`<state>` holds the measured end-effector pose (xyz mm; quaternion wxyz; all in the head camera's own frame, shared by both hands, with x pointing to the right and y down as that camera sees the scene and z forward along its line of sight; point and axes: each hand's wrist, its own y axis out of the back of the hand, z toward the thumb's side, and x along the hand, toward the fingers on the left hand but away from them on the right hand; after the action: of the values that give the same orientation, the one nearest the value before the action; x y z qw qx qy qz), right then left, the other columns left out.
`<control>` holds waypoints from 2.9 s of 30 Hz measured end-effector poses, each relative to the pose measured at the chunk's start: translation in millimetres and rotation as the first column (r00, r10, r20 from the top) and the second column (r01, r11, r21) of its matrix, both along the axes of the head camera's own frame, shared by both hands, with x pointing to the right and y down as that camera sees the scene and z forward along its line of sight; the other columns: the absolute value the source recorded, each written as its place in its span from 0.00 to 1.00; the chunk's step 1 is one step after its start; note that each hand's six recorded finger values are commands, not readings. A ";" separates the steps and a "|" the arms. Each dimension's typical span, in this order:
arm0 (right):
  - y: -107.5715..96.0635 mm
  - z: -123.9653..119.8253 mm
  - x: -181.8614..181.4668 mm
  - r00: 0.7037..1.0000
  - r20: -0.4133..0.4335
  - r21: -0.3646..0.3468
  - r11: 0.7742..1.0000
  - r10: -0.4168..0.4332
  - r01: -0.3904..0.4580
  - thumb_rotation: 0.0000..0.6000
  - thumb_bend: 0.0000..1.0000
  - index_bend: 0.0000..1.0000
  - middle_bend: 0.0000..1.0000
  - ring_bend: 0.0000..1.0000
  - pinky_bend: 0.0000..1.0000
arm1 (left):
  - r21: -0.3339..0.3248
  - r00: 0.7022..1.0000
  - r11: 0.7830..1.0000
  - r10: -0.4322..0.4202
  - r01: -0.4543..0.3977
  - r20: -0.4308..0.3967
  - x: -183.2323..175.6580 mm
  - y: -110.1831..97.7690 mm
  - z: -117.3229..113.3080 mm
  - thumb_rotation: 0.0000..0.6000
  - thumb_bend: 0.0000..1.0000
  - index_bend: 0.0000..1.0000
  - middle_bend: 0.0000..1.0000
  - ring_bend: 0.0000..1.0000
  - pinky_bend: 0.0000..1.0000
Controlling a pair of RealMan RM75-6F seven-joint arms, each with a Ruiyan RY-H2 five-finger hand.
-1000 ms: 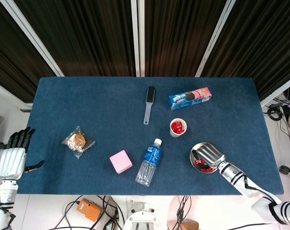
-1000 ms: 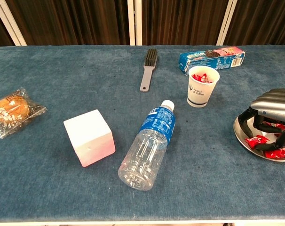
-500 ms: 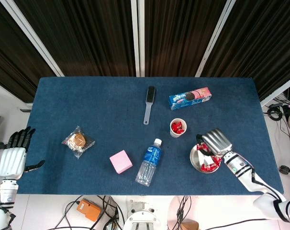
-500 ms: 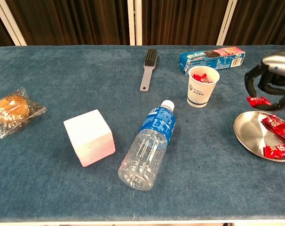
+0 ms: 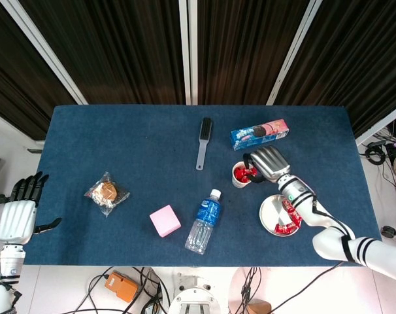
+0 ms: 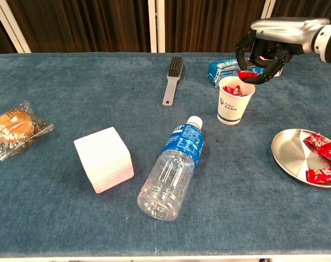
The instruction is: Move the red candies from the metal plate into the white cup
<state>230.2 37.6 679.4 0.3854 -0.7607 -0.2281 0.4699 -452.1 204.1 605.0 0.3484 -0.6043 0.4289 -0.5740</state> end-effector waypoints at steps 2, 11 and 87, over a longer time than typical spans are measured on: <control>0.1 5.2 -5.1 1.000 -0.002 -0.009 1.000 -0.004 0.004 1.00 0.57 0.57 0.94 1.00 1.00 | -0.001 1.000 1.000 0.000 0.000 0.000 -0.1 0.0 0.5 1.00 0.00 0.01 0.00 0.00 0.00; 4.7 9.0 -3.6 1.000 -0.005 -0.016 1.000 -0.003 0.003 1.00 0.49 0.43 0.94 1.00 1.00 | -0.004 1.000 1.000 -0.001 0.001 0.001 -0.8 -0.4 1.2 1.00 0.00 0.01 0.00 0.00 0.00; 70.1 -30.0 78.9 0.994 0.020 -0.009 0.994 0.110 -0.110 1.00 0.50 0.67 0.94 1.00 1.00 | 0.009 1.000 1.000 0.017 -0.017 -0.009 5.2 -3.7 -0.4 1.00 0.00 0.01 0.00 0.00 0.00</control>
<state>309.1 107.7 649.5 0.3536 -0.7534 -0.2716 0.4833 -446.9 200.4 604.6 0.3539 -0.6089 0.4278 -0.5666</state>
